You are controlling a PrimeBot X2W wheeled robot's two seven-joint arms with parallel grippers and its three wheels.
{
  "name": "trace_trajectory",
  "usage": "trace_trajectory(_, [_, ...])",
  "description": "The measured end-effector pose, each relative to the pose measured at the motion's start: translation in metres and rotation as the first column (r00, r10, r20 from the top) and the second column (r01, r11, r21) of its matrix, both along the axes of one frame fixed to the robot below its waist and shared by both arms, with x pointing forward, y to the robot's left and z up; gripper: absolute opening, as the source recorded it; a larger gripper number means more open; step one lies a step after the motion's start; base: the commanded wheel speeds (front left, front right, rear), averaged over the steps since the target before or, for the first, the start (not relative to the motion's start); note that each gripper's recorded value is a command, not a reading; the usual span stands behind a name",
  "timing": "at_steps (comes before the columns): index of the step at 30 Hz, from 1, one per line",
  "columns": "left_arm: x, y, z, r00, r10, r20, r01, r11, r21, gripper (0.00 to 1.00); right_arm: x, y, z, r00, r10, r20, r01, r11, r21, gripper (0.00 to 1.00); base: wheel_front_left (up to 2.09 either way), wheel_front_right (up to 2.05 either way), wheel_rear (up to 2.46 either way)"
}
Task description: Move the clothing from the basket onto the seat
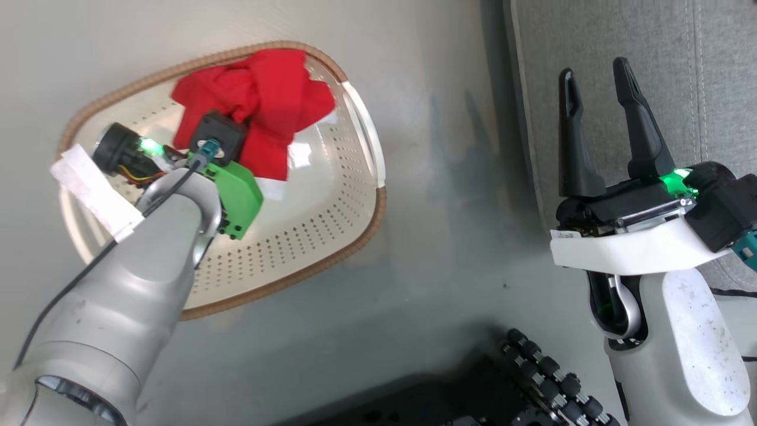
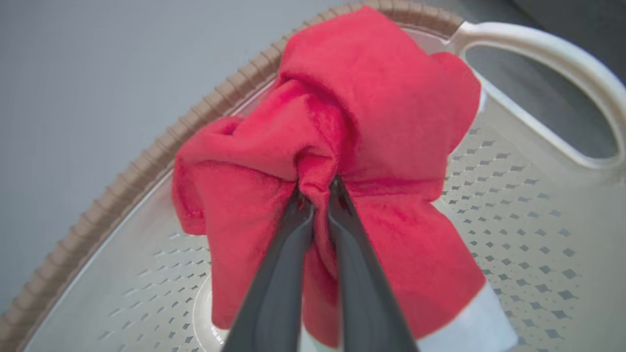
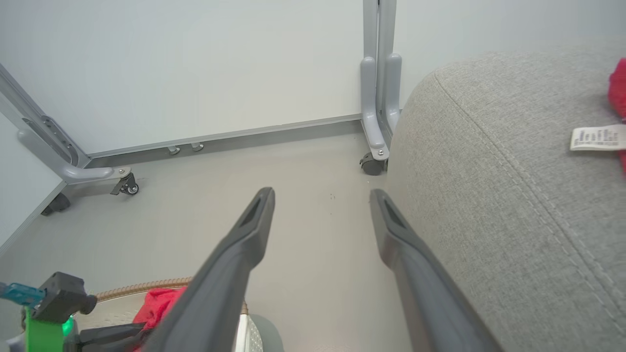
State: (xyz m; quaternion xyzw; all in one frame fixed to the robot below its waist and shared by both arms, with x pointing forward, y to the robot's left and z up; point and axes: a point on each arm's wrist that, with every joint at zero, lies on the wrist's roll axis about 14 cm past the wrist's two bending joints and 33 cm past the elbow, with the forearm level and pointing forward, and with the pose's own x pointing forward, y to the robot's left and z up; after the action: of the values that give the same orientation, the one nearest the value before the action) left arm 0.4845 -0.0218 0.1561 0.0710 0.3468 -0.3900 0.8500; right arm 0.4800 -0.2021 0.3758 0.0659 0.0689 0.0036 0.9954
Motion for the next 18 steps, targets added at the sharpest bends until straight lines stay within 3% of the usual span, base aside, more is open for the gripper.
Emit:
trace_trajectory(10, [0.018,-0.015,0.112,0.978,0.095,0.188,-0.05,0.972,-0.229,0.0,-0.009,0.004,0.035,0.999,0.009,0.047,-0.008,1.0,-0.019,1.0,0.0,0.0,0.0])
trace_trajectory(18, [0.021,0.007,0.208,0.913,0.255,0.318,-0.123,0.916,-0.382,0.0,-0.021,0.01,0.067,0.997,0.023,0.076,-0.021,0.999,-0.026,1.0,0.0,0.0,0.0])
